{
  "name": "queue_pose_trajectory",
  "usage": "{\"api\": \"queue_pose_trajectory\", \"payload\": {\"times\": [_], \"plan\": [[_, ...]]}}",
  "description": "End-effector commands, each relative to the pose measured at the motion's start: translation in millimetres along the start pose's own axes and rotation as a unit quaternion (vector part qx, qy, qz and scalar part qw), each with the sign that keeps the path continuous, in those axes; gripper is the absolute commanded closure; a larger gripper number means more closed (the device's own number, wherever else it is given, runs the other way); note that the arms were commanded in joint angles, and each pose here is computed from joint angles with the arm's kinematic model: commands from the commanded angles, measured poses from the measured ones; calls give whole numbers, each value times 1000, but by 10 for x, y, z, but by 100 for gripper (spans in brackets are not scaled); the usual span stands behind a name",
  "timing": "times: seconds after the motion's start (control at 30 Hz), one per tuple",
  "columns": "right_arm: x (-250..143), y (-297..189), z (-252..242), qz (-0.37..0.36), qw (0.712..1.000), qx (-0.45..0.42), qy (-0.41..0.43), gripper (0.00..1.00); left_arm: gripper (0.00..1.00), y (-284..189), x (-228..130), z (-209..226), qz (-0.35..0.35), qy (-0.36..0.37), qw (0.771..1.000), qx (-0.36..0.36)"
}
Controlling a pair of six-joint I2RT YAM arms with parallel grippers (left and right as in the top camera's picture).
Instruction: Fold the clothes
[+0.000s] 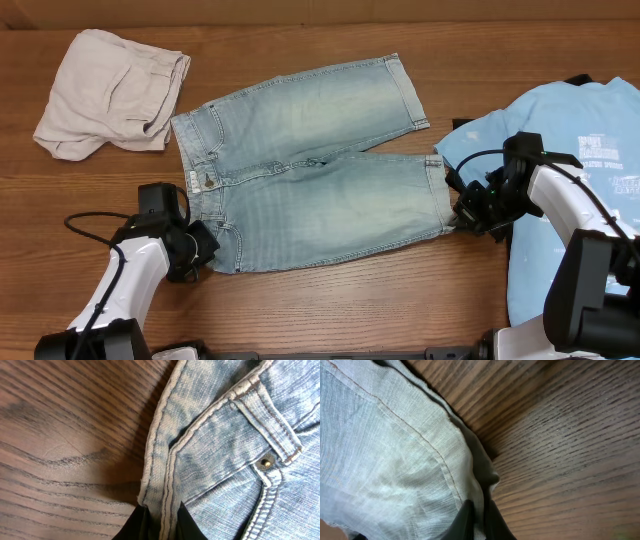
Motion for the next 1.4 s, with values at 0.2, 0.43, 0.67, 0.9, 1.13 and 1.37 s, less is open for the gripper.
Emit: {"api": "queue_pose_trajectory", "payload": {"times": [0.2,0.43,0.67,0.9,1.13,1.37], "plan": [[30,-82,46,-14,1000,5,-7,96,96,-6,-124,106,61,-15,997,53],[-127,-691,209,-62,998,18,-24,96,96,-645,189,-82,64,21,995,76],[-613,-1734,354,-161,983,60,-63,96,96,-1523,419,-187,21,38,990,136],[-1102,-2514,288,-269,958,61,-77,96,96,-2018,331,-210,17,38,990,138],[-952,-2579,423,-295,948,80,-86,96,85,-2073,194,-161,38,39,988,146],[-432,-2241,686,-244,965,45,-79,96,85,-1749,114,-147,90,34,988,123]]}}
Point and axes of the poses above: each gripper's point midway between its finger pads, its own y axis out along the fingers, its own z axis along the line the jaws close on, x = y × z, the point moved 10 cm from there along -y, back along the fingers, and after that the axes turned 5 degrees about y, right-handed, at the moved point
